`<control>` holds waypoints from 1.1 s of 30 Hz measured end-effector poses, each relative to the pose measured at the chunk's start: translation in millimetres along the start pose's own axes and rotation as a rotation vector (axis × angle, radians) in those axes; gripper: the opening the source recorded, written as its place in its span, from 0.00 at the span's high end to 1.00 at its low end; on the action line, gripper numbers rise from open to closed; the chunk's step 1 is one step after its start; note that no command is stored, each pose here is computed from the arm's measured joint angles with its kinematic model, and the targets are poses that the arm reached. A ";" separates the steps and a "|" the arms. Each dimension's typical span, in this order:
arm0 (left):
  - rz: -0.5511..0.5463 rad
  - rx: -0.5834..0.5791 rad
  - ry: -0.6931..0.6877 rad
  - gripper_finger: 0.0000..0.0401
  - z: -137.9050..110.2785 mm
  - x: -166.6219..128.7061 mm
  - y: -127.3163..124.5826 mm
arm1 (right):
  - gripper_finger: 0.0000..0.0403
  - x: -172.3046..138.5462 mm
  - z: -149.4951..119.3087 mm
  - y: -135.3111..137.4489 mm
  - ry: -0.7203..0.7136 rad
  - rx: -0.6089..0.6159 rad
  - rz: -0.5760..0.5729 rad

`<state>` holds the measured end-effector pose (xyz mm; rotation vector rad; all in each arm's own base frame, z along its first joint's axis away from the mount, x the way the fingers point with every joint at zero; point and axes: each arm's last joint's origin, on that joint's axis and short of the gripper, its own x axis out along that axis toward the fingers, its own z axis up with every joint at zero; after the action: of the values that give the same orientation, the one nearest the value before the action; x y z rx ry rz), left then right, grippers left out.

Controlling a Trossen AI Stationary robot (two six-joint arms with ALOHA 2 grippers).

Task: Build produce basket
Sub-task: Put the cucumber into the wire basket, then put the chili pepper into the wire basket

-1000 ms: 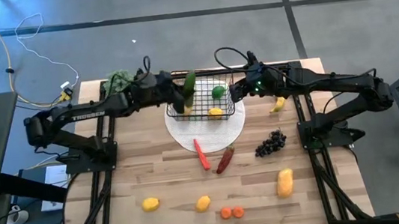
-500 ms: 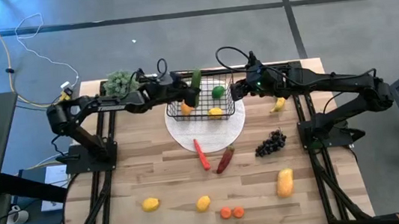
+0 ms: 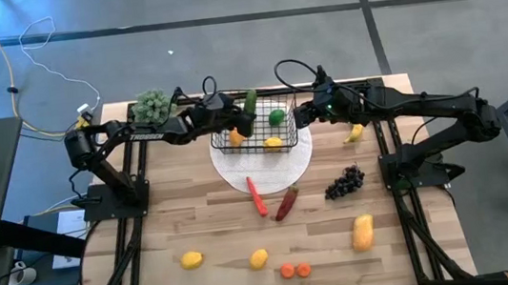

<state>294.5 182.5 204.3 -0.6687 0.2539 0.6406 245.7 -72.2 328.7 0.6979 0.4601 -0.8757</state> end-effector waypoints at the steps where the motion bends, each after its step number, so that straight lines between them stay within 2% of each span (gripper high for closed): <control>1: 0.000 -0.004 0.000 0.59 0.0 0.0 0.0 | 0.52 0.0 -0.1 -0.1 0.002 0.012 -0.001; 9: 0.001 -0.022 -0.001 0.46 0.0 -0.1 -0.2 | 0.52 -0.1 -2.0 -0.7 0.034 0.009 0.006; 13: 0.004 -0.022 -0.003 0.43 0.0 -0.1 -0.2 | 0.52 -0.1 -2.3 -0.9 0.039 0.019 0.005; 18: 0.019 -0.022 -0.023 0.45 1.0 -0.1 0.0 | 0.52 -0.2 -4.5 -3.1 0.063 0.021 -0.014; 23: -0.031 -0.013 -0.063 0.49 6.1 -0.9 -3.8 | 0.52 -0.5 -6.9 -5.7 0.085 0.052 -0.042; 28: -0.084 0.043 -0.103 0.51 14.9 -8.3 -9.6 | 0.52 -0.8 -9.0 -8.2 0.105 0.085 -0.068; 33: -0.113 0.148 -0.156 0.52 26.9 -23.7 -17.6 | 0.52 -3.6 -10.2 -11.7 0.112 0.114 -0.099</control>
<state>287.5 178.2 243.3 -0.4846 0.1164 0.5565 233.1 -68.2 319.6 0.8376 0.5513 -0.9654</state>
